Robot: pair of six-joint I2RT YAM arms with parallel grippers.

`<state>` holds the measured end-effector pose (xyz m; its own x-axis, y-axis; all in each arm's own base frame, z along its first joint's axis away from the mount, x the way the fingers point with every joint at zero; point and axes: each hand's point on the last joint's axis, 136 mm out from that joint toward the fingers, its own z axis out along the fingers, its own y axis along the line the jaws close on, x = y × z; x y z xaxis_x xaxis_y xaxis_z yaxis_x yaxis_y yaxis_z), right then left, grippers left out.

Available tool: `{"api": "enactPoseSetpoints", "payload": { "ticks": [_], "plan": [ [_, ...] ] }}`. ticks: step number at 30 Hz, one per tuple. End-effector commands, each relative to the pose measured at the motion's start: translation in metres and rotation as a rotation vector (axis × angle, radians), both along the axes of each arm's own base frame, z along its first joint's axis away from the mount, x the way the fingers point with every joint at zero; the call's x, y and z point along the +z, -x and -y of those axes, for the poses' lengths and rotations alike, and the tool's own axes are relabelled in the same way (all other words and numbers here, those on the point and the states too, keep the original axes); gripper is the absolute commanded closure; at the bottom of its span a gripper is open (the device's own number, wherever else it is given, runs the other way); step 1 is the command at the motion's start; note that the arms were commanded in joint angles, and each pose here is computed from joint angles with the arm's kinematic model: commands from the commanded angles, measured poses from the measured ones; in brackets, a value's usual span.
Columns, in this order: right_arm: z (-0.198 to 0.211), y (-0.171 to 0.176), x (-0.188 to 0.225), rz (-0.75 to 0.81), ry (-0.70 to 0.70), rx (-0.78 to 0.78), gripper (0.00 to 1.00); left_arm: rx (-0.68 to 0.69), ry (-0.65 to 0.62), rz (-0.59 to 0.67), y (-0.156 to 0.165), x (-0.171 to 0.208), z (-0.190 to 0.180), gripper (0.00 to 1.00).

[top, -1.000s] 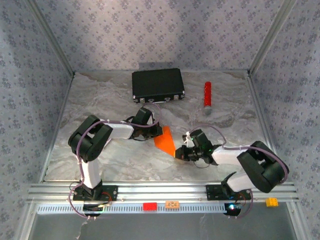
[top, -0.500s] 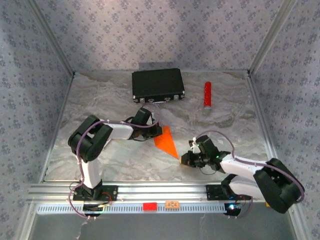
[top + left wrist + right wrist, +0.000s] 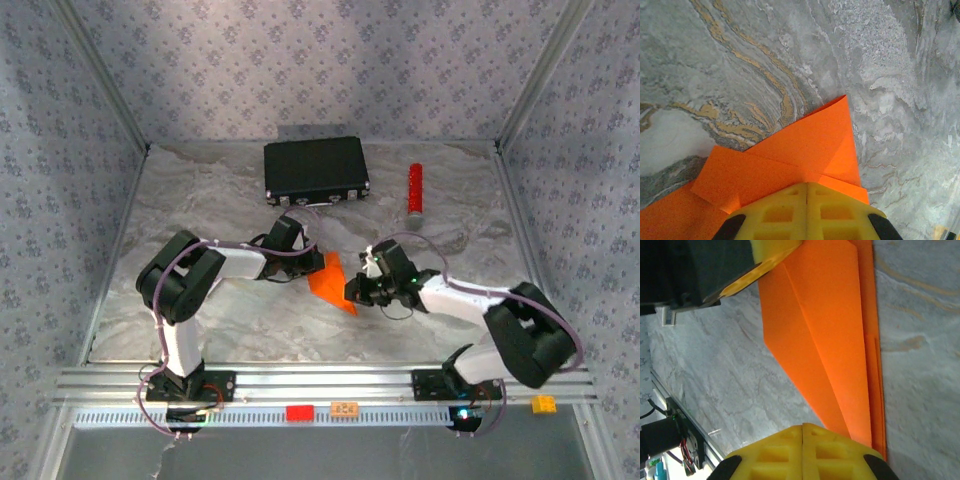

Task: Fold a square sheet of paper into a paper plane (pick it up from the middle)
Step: Fourth fold the wing at the center of the table.

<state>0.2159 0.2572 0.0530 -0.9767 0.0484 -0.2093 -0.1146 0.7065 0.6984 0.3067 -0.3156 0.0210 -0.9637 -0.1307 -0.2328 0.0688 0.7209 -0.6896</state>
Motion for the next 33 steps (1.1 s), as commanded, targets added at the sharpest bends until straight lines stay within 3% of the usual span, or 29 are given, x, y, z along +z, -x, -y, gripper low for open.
{"api": "enactPoseSetpoints", "payload": {
  "ticks": [1,6,9,13,21,33],
  "plan": [
    [-0.015,-0.016,0.008,0.029,-0.042,0.016,0.92,0.051,-0.148,-0.100,0.014,-0.045,-0.032,0.99],
    [-0.010,-0.014,-0.017,-0.030,0.018,0.013,0.93,0.049,-0.143,-0.100,0.013,-0.043,-0.031,0.98],
    [0.013,0.003,-0.045,-0.071,0.137,-0.001,0.95,0.038,-0.142,-0.094,0.012,-0.039,-0.029,0.98],
    [0.030,0.026,-0.067,-0.127,0.152,-0.026,0.98,0.028,-0.129,-0.073,0.007,-0.029,-0.024,0.98],
    [0.036,0.030,-0.073,-0.135,0.160,-0.053,0.99,0.031,-0.025,0.033,-0.010,0.028,-0.006,0.95],
    [0.036,0.027,-0.072,-0.123,0.155,-0.067,1.00,-0.046,0.013,-0.019,0.035,0.026,0.034,0.96]
  ]
}}
